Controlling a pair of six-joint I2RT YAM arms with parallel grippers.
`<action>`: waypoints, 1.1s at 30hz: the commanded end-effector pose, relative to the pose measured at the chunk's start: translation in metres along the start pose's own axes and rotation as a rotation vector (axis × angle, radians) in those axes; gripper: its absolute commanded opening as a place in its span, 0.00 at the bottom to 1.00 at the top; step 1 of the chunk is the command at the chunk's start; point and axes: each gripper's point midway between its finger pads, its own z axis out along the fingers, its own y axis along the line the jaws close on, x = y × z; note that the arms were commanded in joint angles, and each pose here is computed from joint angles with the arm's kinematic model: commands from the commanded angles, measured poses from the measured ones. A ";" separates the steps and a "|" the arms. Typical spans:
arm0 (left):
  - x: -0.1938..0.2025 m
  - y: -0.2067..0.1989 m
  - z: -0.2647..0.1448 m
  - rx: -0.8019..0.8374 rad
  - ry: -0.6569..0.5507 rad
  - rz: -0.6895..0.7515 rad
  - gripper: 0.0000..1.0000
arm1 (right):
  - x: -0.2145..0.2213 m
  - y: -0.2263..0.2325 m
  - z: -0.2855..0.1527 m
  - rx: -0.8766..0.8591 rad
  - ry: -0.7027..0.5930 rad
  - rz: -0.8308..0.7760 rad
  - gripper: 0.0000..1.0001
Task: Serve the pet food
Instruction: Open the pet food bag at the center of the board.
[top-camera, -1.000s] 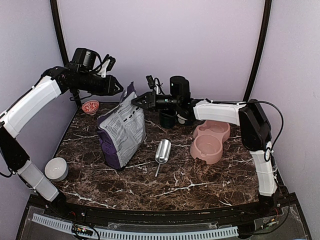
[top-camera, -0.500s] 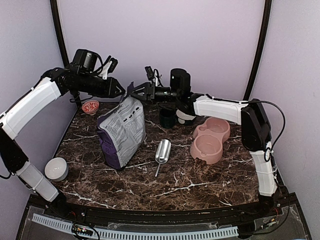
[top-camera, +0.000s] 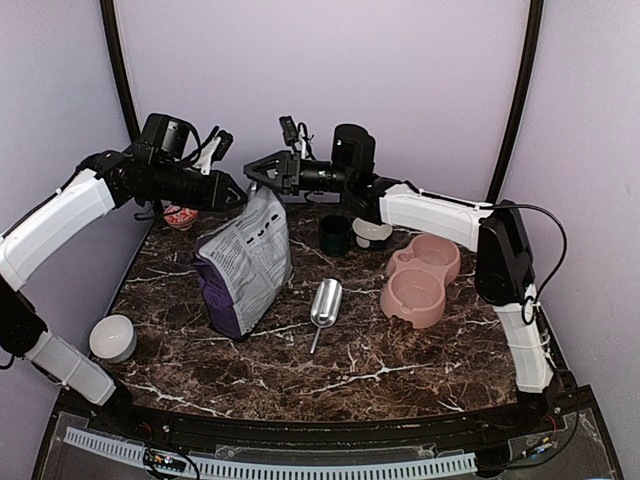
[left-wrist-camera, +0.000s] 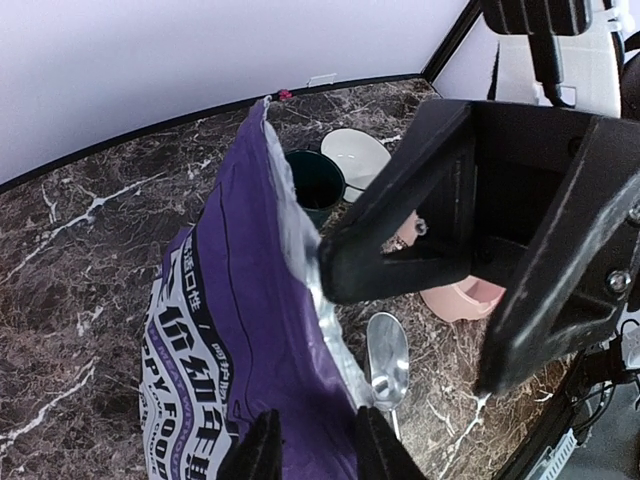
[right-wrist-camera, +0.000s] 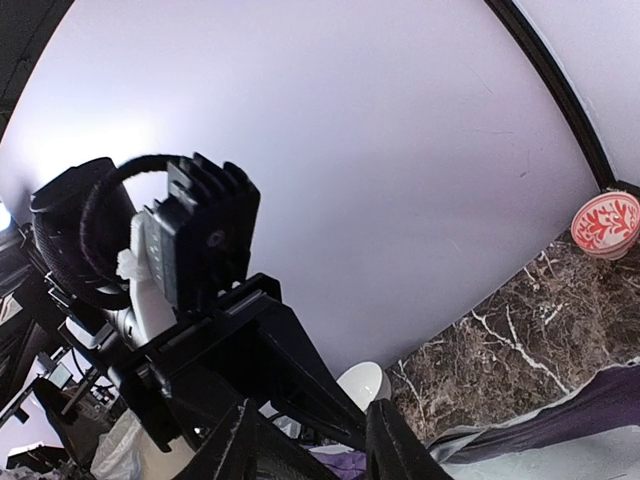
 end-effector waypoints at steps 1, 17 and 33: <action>0.010 -0.004 -0.005 0.016 0.011 -0.005 0.27 | 0.010 -0.005 0.008 0.000 0.013 0.010 0.37; 0.015 0.012 0.016 -0.122 0.039 0.021 0.06 | 0.016 -0.007 -0.001 0.051 0.015 -0.004 0.37; 0.011 0.025 0.000 -0.215 0.005 0.024 0.00 | 0.023 -0.025 -0.016 0.116 0.013 0.009 0.42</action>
